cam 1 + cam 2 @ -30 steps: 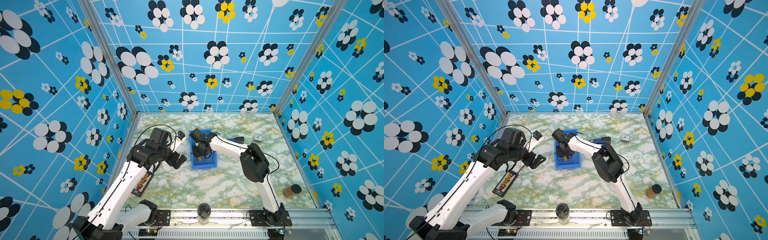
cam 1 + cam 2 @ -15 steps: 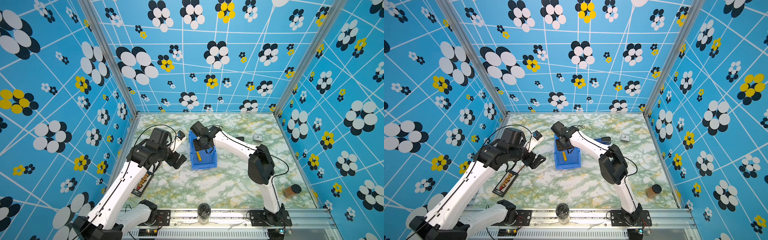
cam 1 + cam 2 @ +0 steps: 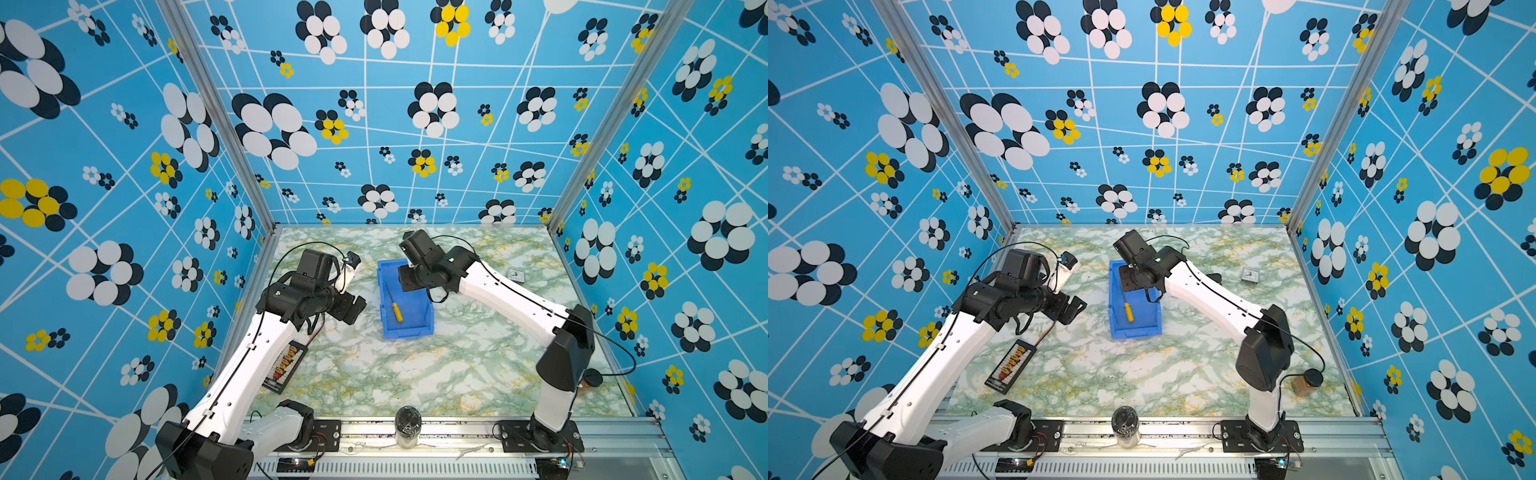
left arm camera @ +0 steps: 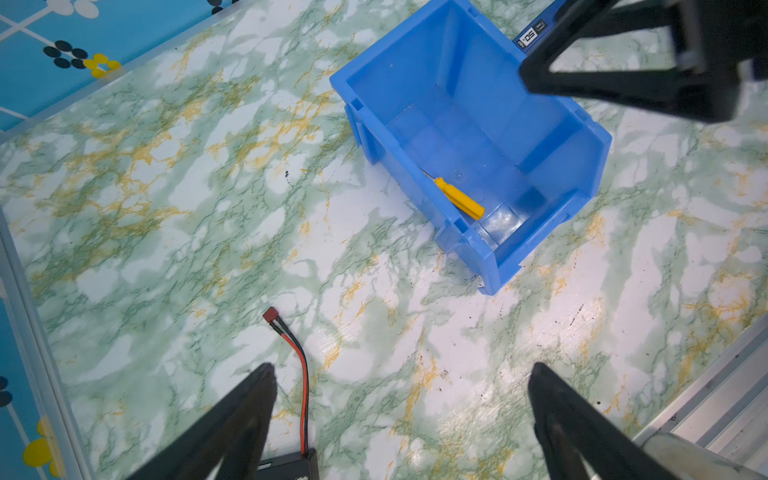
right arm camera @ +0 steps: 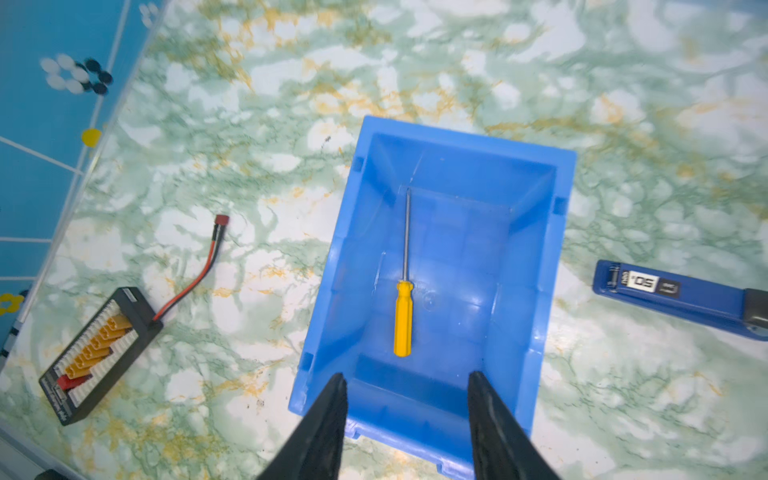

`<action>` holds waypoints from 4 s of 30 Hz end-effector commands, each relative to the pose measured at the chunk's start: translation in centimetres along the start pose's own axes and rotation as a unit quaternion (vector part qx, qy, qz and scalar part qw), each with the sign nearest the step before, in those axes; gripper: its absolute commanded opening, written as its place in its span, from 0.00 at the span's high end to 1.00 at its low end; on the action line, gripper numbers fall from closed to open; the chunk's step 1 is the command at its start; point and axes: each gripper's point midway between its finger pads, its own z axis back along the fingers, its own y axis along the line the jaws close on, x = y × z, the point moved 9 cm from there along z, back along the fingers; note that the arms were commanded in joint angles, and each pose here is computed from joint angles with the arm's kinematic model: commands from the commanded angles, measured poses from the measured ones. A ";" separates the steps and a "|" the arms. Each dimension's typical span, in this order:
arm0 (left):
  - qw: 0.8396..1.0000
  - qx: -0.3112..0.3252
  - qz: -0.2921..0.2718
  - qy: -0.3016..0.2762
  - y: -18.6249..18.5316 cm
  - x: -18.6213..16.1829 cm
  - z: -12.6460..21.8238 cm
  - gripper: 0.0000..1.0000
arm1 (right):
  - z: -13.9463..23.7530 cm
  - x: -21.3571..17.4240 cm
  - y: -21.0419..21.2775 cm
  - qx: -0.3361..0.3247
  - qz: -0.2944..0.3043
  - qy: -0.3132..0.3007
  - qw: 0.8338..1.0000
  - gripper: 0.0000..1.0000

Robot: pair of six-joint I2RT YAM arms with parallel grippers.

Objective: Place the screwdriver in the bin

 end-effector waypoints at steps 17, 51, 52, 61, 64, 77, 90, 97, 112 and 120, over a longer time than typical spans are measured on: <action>0.994 0.085 0.064 -0.008 4.2 -0.4 -3.5 0.01 | 5.1 -6.9 -9.4 -0.119 -0.045 -0.174 0.977 0.09; 0.936 0.195 0.232 -0.182 11.9 -9.3 -13.1 0.01 | 1.1 -16.5 -29.3 -0.314 -0.128 -0.274 0.900 0.01; 0.933 0.199 0.229 -0.192 12.0 -9.4 -13.0 0.01 | 0.7 -16.7 -29.4 -0.310 -0.126 -0.272 0.902 0.01; 0.920 0.232 0.200 -0.246 12.4 -9.1 -12.6 0.01 | -1.3 -16.2 -29.8 -0.277 -0.104 -0.292 0.909 0.01; 0.921 0.230 0.201 -0.242 12.6 -8.9 -12.8 0.01 | -1.7 -16.1 -29.9 -0.271 -0.098 -0.289 0.913 0.01; 0.923 0.226 0.210 -0.230 13.6 -8.6 -13.4 0.01 | -3.9 -15.8 -30.9 -0.260 -0.100 -0.268 0.922 0.01; 0.912 0.227 0.189 -0.283 12.3 -11.2 -14.3 0.01 | -4.0 -16.8 -31.1 -0.246 -0.104 -0.287 0.920 0.01; 0.908 0.235 0.185 -0.295 12.1 -11.4 -14.1 0.01 | -4.2 -16.6 -31.2 -0.246 -0.103 -0.276 0.923 0.01; 0.882 0.267 0.191 -0.338 11.3 -13.1 -12.9 0.01 | -4.3 -16.4 -31.1 -0.238 -0.095 -0.273 0.927 0.01; 0.881 0.268 0.191 -0.340 11.2 -13.2 -12.9 0.01 | -4.3 -16.3 -31.1 -0.235 -0.093 -0.273 0.928 0.01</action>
